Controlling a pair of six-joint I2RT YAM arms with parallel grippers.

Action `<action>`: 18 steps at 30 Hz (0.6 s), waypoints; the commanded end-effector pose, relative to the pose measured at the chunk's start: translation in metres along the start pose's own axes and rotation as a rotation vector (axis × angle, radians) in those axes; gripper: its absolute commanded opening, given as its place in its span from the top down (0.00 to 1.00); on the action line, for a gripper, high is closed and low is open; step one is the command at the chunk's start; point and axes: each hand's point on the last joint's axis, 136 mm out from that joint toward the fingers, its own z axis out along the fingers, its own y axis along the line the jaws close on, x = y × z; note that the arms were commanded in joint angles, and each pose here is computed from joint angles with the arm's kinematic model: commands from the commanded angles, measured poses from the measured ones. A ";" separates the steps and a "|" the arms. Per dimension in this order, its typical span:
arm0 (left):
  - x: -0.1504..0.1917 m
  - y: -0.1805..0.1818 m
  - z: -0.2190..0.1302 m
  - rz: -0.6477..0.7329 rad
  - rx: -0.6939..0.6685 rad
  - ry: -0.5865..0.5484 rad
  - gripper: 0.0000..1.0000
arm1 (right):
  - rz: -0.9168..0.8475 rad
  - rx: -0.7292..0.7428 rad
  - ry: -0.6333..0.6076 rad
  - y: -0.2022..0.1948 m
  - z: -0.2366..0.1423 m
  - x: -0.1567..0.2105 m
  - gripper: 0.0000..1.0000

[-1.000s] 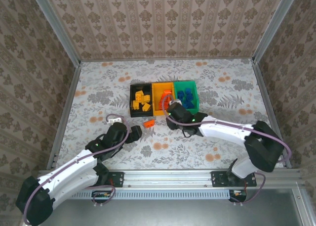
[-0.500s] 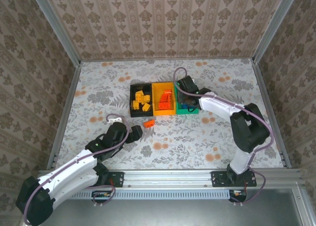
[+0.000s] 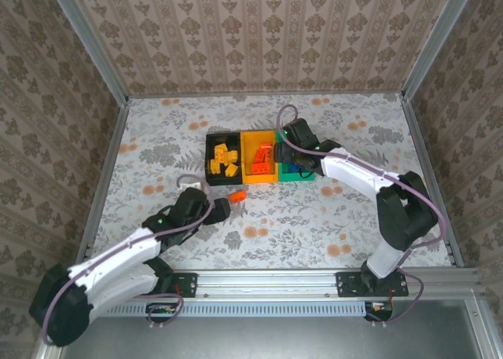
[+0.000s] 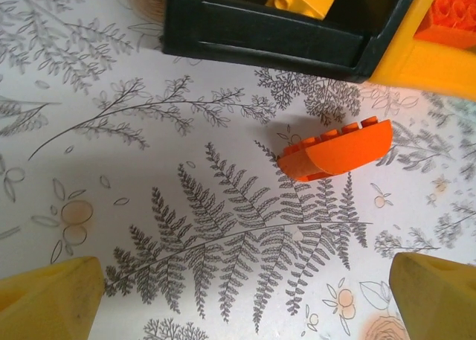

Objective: Sort the legos into containers by color

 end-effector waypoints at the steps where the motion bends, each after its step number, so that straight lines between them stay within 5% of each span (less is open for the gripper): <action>1: -0.013 -0.026 0.010 0.168 -0.020 0.033 0.04 | 0.013 -0.039 -0.001 0.004 -0.013 0.010 0.24; 13: -0.007 -0.046 0.070 0.510 -0.329 0.092 0.01 | 0.020 -0.046 -0.031 -0.010 -0.038 0.021 0.23; 18: -0.004 -0.050 0.080 0.599 -0.384 0.080 0.10 | 0.021 -0.051 -0.054 -0.012 -0.047 0.018 0.23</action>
